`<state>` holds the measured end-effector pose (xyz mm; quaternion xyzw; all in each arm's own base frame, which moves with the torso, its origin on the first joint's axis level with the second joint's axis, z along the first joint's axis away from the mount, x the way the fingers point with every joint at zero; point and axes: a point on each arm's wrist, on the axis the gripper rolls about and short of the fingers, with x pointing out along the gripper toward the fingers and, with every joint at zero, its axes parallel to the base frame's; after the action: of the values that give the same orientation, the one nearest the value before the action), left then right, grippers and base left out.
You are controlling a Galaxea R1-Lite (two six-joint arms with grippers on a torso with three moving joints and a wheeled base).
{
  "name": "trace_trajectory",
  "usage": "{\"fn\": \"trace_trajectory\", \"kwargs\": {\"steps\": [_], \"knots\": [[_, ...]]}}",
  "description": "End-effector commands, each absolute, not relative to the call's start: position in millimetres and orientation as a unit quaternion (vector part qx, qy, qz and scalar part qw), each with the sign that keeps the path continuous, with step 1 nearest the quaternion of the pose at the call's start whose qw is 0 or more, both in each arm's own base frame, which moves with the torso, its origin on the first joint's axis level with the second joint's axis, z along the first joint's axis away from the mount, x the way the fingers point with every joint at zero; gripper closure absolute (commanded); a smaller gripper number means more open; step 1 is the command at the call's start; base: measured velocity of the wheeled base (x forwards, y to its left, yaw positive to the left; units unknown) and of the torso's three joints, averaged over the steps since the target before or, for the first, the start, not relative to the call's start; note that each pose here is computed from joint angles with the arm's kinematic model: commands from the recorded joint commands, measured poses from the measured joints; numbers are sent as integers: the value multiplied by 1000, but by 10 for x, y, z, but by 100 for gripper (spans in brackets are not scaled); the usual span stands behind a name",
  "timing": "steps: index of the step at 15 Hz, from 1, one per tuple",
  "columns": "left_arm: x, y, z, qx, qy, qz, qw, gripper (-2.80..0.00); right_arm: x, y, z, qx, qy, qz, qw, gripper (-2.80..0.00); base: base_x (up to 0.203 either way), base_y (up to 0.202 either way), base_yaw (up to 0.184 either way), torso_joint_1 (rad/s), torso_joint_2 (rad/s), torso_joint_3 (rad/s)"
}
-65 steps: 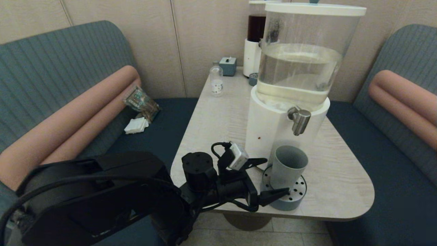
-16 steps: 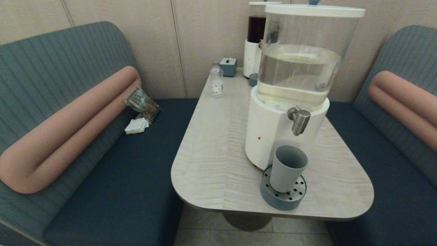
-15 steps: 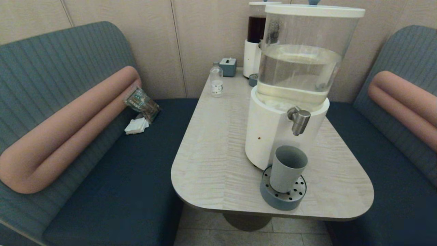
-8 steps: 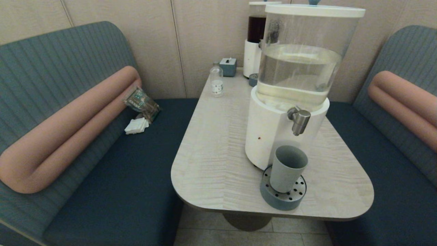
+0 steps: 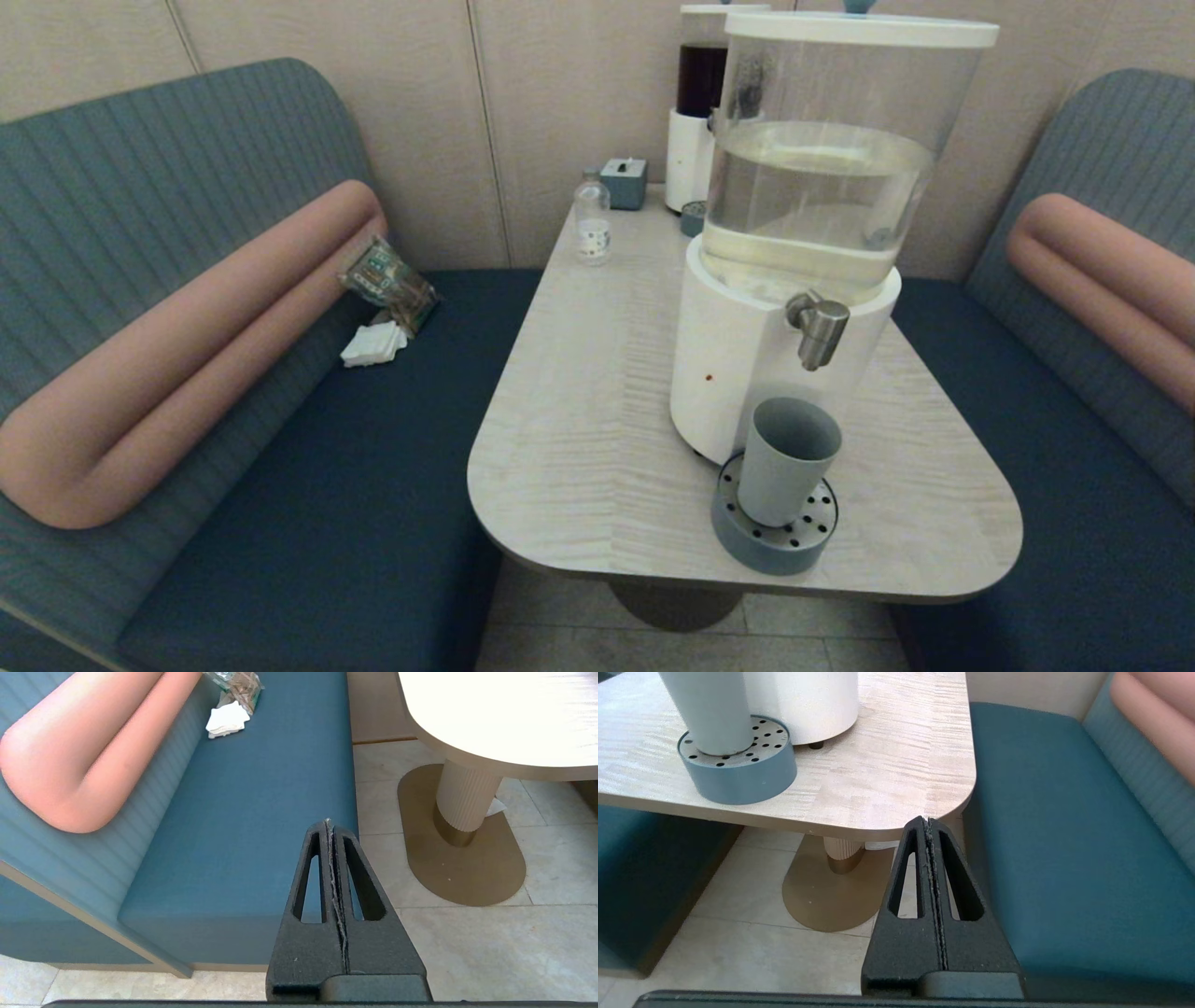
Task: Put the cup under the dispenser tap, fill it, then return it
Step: Turn on the faucet
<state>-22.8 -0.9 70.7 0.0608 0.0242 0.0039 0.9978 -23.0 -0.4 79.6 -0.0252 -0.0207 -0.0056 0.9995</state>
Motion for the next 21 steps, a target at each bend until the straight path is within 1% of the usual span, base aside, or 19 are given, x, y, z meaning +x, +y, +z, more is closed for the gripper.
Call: {"fn": "trace_trajectory", "kwargs": {"steps": [1, 5, 8, 9, 10, 11, 12, 14, 15, 16, 18, 19, 21], "knots": [[-227, -9, 705, 61, 26, 4, 998, 0, -219, -1, 759, -47, -16, 0, 999, 0, 0, 0, 0, 0, 0, 0], [-227, -9, 705, 61, 26, 4, 998, 0, -239, -2, 757, -38, 9, -4, 999, 0, 0, 0, 0, 0, 0, 0], [-227, -9, 705, 61, 26, 4, 998, 0, -247, -2, 776, -38, 8, -4, 999, 0, 0, 0, 0, 0, 0, 0], [-227, -9, 705, 61, 26, 4, 998, 0, -257, -3, 811, -38, 3, -4, 999, 0, 0, 0, 0, 0, 0, 0], [-227, -9, 705, 61, 26, 4, 998, 0, -281, -3, 929, -36, -7, -4, 999, 0, 0, 0, 0, 0, 0, 0], [-227, -9, 705, 61, 26, 4, 998, 0, -330, -2, 1140, -25, -21, -3, 999, 0, 0, 0, 0, 0, 0, 0], [-227, -9, 705, 61, 26, 4, 998, 0, -413, -2, 1464, -7, -45, 0, 999, 0, 0, 0, 0, 0, 0, 0], [-227, -9, 705, 61, 26, 4, 998, 0, -545, -4, 2284, 18, -92, 7, 996, 0, 0, 0, 0, 0, 0, 0], [-227, -9, 705, 61, 26, 4, 998, 0, -427, -3, 2686, 28, -84, 10, 996, 0, 0, 0, 0, 0, 0, 0], [-227, -9, 705, 61, 26, 4, 998, 0, -207, -1, 3033, 38, -63, 12, 997, 0, 0, 0, 0, 0, 0, 0], [-227, -9, 705, 61, 26, 4, 998, 0, 228, 12, 3591, 54, -23, 28, 998, 0, 0, 0, 0, 0, 0, 0], [-227, -9, 705, 61, 26, 4, 998, 0, 468, 33, 3774, 63, 19, 46, 997, 0, 0, 0, 0, 0, 0, 0], [-227, -9, 705, 61, 26, 4, 998, 0, 905, 100, 3833, 83, 119, 91, 985, 0, 0, 0, 0, 0, 0, 0]]}}
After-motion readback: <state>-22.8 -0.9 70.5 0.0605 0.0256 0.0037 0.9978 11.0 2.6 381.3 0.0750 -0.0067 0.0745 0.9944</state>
